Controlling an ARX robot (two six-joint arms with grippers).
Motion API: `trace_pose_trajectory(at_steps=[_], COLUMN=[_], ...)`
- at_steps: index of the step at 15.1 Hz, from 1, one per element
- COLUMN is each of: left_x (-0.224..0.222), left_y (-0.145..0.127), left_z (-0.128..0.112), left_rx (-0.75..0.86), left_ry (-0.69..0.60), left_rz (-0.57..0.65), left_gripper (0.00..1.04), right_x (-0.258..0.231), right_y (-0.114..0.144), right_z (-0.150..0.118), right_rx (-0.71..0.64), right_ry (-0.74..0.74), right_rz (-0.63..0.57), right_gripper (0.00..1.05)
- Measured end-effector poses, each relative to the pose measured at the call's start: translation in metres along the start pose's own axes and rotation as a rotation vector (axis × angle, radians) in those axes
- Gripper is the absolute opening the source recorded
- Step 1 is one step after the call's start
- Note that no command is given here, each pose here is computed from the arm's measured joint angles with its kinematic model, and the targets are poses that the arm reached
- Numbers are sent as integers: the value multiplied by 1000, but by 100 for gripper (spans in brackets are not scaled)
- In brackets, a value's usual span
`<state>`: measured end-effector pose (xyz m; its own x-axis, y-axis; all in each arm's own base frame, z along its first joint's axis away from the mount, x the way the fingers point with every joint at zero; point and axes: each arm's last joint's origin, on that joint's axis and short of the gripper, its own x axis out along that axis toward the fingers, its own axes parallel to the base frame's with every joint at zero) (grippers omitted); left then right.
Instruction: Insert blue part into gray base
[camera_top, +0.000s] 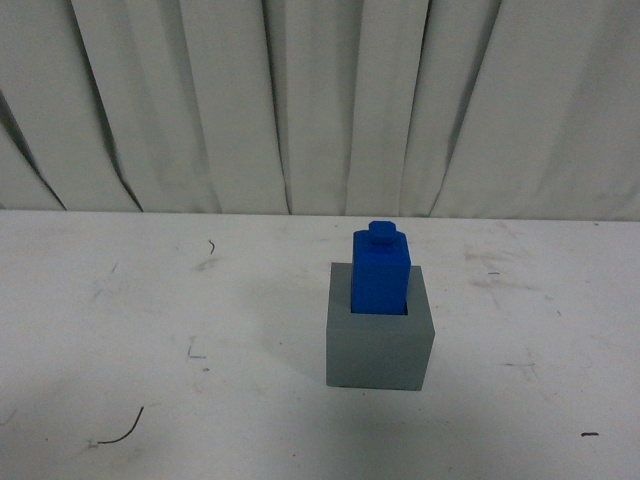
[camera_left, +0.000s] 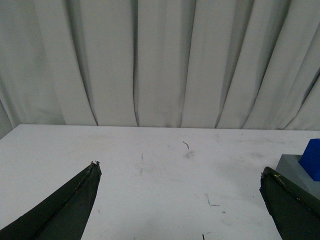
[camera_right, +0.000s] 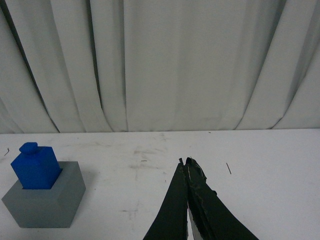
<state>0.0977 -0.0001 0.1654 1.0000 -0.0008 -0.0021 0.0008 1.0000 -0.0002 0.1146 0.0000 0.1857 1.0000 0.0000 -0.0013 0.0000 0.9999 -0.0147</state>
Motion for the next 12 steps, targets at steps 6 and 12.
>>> trace_pose_trajectory(at_steps=[6, 12], left_x=[0, 0], left_y=[0, 0], left_z=[0, 0], left_rx=[0, 0], left_ry=[0, 0], left_rz=[0, 0], left_gripper=[98, 98], right_x=[-8, -17], right_y=[0, 0], right_z=[-13, -19], right_rx=[0, 1], right_ry=[-6, -6], right_rz=[0, -1], right_gripper=[2, 2])
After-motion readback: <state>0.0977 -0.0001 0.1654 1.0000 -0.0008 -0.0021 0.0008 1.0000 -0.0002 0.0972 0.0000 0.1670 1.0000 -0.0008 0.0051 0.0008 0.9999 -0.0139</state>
